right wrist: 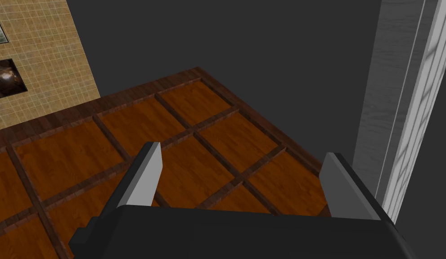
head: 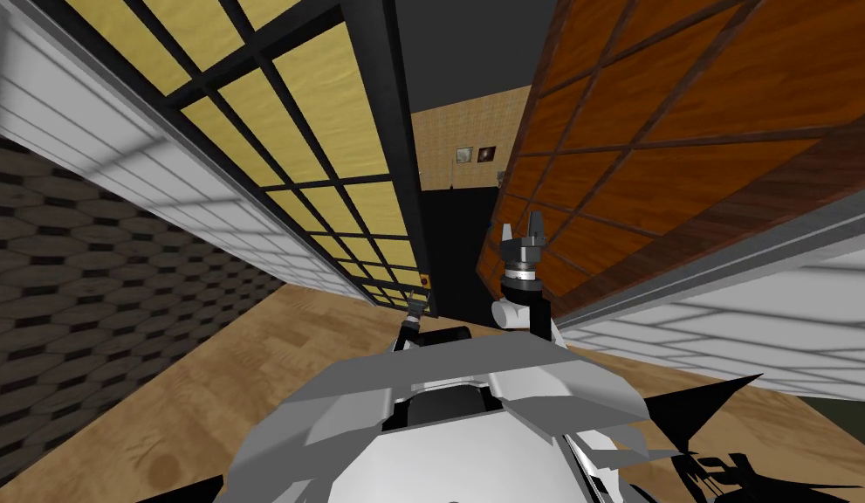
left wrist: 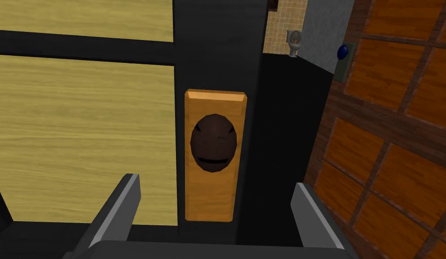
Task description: Push the door open
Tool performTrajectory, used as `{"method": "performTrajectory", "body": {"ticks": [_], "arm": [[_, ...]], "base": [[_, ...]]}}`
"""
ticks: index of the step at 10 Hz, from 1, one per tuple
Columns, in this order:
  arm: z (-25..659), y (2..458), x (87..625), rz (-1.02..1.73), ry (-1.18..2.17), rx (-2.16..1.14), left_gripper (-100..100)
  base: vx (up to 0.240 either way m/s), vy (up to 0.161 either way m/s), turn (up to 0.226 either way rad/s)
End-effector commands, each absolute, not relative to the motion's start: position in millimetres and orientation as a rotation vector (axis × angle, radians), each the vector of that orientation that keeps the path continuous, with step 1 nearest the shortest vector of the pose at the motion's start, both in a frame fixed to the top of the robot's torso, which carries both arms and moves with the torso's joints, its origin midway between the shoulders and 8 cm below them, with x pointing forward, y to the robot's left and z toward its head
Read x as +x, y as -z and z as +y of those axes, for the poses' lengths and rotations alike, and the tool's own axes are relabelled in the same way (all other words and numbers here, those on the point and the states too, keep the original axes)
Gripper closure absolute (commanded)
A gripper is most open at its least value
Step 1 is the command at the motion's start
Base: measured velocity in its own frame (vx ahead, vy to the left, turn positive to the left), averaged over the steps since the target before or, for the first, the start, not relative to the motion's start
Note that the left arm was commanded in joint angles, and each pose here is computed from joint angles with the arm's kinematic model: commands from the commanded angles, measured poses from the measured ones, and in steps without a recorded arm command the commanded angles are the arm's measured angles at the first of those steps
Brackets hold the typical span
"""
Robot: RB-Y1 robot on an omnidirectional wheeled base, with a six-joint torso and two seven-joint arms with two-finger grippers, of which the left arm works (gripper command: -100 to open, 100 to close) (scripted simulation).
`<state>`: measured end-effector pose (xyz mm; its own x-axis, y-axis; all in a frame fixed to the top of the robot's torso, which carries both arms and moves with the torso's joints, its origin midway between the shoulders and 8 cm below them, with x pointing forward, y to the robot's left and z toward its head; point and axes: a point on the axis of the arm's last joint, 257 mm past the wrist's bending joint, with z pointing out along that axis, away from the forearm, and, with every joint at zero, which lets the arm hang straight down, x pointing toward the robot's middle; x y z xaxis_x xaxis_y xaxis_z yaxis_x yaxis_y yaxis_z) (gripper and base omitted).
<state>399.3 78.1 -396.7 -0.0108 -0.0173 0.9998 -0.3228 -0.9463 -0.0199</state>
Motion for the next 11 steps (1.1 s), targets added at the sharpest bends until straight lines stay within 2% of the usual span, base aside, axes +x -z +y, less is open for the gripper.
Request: {"method": "performTrajectory", "body": {"ticks": [1,5,6,11], "arm": [[79.1,397.5,400.4,-0.355,-2.061,2.047,-100],[79.0,397.8,401.5,-0.345,-2.063,2.050,-100],[79.0,397.8,401.5,-0.345,-2.063,2.050,100],[79.0,397.8,401.5,-0.345,-2.063,2.050,100]], "base": [[0.212,-0.055,-0.029],[0.170,-0.047,-0.017],[-0.016,0.004,-0.011],[-0.011,0.005,-0.004]]}}
